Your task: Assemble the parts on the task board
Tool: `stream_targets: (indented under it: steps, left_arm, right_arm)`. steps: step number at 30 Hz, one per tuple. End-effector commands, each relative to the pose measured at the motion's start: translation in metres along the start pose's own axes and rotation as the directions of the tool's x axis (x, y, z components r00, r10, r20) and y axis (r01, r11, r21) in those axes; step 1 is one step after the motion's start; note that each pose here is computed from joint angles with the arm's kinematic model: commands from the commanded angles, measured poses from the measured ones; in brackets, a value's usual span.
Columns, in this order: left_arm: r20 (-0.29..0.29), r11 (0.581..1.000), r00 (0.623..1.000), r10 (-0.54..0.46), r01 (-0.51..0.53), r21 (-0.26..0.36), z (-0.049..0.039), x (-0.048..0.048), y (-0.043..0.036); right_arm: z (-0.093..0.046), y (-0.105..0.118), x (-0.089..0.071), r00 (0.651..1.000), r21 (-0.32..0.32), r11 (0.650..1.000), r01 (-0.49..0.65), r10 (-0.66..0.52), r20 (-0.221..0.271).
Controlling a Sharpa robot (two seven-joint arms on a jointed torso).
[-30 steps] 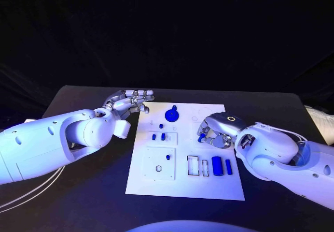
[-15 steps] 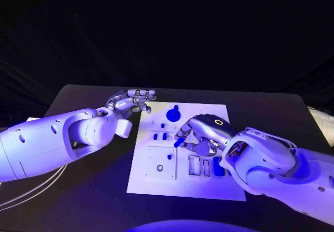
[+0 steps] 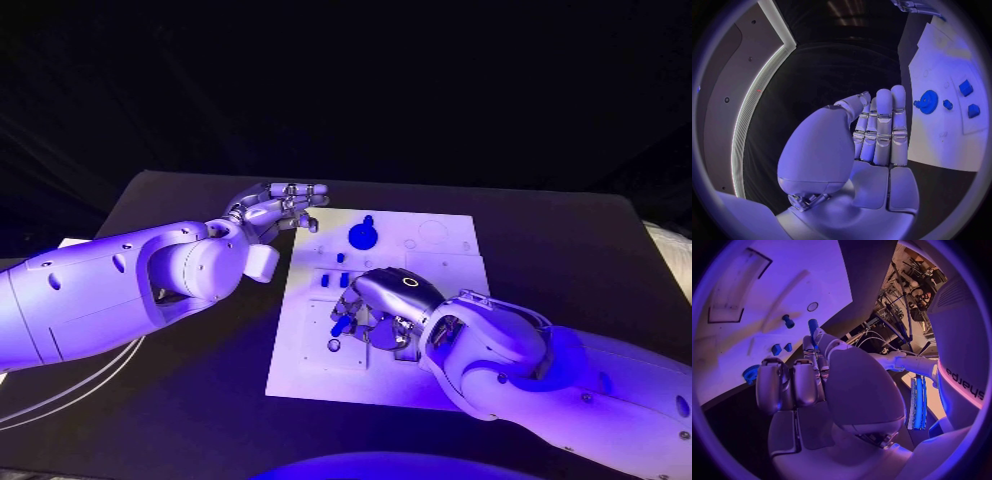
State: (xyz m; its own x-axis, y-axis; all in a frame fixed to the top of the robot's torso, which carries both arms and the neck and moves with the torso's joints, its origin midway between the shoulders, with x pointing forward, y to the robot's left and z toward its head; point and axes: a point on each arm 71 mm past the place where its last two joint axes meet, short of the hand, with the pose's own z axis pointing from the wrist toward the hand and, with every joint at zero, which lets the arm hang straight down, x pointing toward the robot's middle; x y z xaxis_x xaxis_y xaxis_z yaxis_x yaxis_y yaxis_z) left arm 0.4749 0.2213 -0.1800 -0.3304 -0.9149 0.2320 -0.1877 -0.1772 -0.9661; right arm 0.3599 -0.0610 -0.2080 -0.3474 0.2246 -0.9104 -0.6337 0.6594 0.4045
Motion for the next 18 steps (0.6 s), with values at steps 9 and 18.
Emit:
stream_targets:
  steps: [9,18]
  left_arm:
    - [-0.023,1.0,1.0,-0.011,0.012,0.004,0.0008,0.0023,-0.0002]
    - [-0.024,1.0,1.0,-0.012,0.012,0.001,0.0008,0.0025,0.0]
  right_arm:
    - [0.004,0.002,0.017,0.995,-0.019,0.999,0.047,-0.049,-0.091]
    - [0.005,0.002,0.019,0.993,-0.019,0.998,0.059,-0.061,-0.105]
